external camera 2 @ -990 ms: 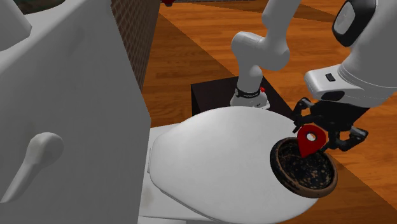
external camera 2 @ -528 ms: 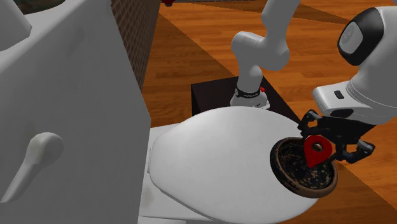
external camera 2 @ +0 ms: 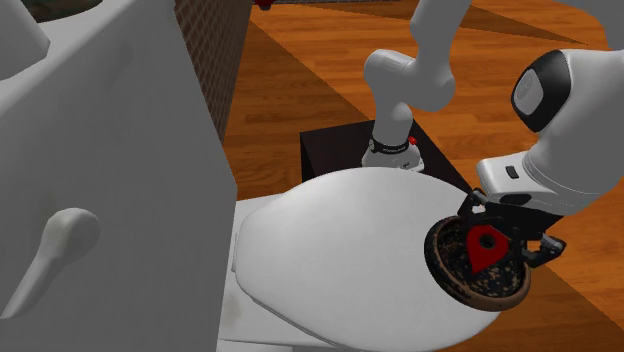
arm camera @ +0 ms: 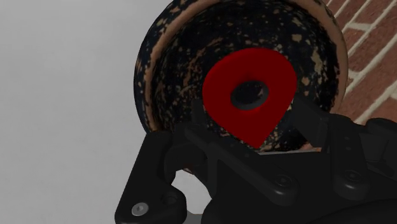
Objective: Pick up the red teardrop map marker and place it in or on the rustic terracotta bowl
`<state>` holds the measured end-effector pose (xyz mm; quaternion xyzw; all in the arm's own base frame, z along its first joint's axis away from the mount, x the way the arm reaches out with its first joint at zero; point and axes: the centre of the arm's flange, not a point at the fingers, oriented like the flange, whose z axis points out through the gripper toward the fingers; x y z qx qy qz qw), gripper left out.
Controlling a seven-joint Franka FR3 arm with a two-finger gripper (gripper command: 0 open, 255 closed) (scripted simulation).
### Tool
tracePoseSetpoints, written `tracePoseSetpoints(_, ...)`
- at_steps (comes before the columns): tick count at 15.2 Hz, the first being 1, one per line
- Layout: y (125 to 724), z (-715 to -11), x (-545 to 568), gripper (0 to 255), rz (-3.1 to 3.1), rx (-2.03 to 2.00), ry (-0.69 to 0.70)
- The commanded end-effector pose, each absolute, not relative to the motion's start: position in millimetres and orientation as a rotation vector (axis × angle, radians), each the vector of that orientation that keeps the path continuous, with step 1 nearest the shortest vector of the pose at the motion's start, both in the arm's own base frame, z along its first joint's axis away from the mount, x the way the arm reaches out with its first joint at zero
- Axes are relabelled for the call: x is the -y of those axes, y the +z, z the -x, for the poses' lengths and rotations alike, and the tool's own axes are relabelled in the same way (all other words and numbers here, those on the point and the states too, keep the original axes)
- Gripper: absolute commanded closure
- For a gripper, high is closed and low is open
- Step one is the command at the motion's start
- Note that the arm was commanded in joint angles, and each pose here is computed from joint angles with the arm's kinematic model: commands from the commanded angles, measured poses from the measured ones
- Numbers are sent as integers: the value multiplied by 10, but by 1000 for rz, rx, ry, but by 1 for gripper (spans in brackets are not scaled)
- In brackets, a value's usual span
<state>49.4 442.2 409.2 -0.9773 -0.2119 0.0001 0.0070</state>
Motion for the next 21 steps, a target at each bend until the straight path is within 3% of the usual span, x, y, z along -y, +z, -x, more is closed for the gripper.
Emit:
tracePoseSetpoints(1,3981,-495,-4427,255,3056,663,0)
tracePoseSetpoints(9,3963,-495,-4427,255,3056,663,0)
tracePoseSetpoints(10,3963,-495,-4427,0,3056,663,0)
tracePoseSetpoints(15,3963,-495,-4427,0,3056,663,0)
tracePoseSetpoints(21,4463,-496,-4419,0,3056,663,0)
